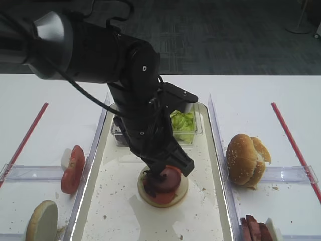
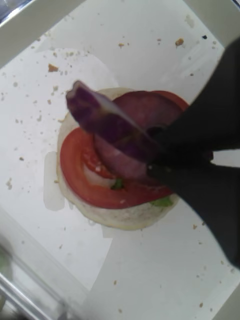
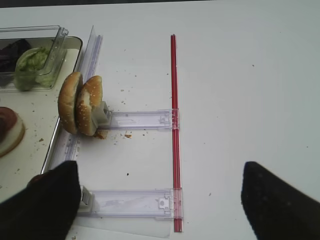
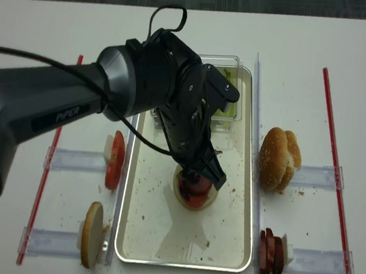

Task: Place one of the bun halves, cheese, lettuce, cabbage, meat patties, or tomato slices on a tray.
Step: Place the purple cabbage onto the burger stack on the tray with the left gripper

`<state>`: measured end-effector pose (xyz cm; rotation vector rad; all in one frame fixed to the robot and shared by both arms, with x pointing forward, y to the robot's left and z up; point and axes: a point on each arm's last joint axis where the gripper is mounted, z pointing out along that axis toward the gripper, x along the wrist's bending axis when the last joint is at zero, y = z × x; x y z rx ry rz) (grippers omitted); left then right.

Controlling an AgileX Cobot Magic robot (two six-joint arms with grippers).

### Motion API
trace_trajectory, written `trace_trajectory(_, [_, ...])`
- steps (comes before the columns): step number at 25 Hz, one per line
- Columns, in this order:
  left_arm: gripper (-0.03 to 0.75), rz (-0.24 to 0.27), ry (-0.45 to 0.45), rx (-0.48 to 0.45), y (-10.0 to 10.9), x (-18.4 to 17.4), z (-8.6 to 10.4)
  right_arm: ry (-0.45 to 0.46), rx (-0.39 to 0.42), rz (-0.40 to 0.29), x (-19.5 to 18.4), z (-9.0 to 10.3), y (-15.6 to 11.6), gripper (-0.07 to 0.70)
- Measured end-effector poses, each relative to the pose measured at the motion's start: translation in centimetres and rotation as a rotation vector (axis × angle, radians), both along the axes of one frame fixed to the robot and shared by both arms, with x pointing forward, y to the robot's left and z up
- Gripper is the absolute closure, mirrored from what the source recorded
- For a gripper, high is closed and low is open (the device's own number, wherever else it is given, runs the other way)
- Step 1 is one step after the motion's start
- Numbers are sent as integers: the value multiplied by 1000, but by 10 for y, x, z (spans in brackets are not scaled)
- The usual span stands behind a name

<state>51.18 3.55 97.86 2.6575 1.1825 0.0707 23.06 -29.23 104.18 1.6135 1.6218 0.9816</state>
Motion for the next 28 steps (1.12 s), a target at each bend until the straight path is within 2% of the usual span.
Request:
trace_trajectory(3, [682,1,2,0,0,0,0,0,0,0,0,0,0,-33])
trace_trajectory(5, [620,1,5,2,0,0,0,0,0,0,0,0,0,-33])
trace_trajectory(10, [334,0,9,6,1,-1,0,0,0,0,0,0,0,-33])
trace_trajectory(13, [247,0,9,6,1,-1,0,0,0,0,0,0,0,-33])
trace_trajectory(24, [219,0,11,8,1,-1,0,0,0,0,0,0,0,-33])
trace_trajectory(28, [219,-2,9,4,-2,2,10,0,0,0,0,0,0,-33])
